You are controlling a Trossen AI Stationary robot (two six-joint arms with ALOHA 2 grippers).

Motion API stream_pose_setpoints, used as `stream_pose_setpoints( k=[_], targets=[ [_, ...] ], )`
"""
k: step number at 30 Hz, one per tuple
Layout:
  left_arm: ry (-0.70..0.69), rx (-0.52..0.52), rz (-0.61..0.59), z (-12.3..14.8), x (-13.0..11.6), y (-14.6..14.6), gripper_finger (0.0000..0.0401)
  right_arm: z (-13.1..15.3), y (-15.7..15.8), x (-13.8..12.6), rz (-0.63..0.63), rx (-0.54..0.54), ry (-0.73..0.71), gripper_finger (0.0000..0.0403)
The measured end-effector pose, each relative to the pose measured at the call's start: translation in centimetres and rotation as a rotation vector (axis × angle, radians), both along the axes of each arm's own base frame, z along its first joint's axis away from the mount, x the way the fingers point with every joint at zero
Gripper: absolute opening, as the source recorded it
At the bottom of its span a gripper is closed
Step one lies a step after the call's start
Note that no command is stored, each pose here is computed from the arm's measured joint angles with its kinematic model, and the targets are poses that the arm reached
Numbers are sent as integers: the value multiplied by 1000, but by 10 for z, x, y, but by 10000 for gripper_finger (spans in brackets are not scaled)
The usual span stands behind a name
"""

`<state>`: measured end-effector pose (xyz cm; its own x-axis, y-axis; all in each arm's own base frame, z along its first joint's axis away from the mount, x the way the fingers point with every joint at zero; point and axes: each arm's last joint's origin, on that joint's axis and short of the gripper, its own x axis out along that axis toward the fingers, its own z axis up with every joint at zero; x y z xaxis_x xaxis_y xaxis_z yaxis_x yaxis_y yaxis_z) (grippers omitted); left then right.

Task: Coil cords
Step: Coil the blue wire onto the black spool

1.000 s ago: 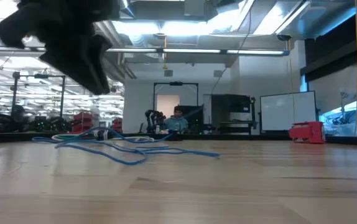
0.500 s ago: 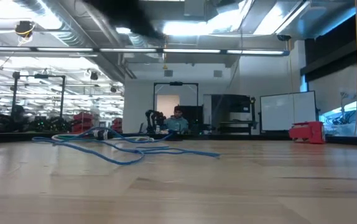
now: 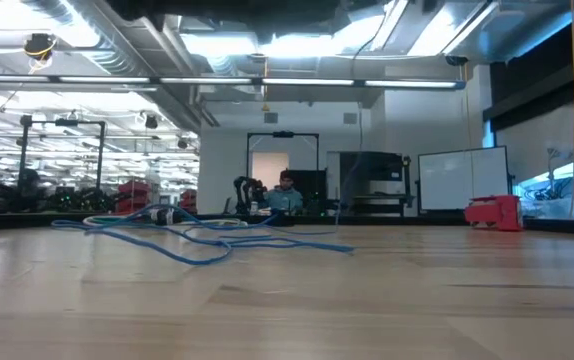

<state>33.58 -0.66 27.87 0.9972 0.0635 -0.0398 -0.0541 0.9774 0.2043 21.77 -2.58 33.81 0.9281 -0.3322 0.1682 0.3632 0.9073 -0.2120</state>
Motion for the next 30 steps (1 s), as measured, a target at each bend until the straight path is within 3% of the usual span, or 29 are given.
stream_pose_setpoints(
  k=[3,8,13,17,25,30],
  targets=[
    [47,-31,-6,-5,0,-1,128,-20,4,8,110,17,-11,5],
    [48,7,-62,-5,-1,-16,128,-40,23,23,201,17,-5,5],
    [80,50,-88,-11,1,-26,128,-30,44,32,279,-34,-45,5],
    [112,111,-40,-19,4,-29,127,-29,55,33,319,-54,-34,5],
    [137,220,-49,-24,9,-43,127,-29,58,33,328,-54,-34,5],
    [235,235,-94,-15,12,-56,127,-29,58,33,328,-54,-27,5]
  ],
)
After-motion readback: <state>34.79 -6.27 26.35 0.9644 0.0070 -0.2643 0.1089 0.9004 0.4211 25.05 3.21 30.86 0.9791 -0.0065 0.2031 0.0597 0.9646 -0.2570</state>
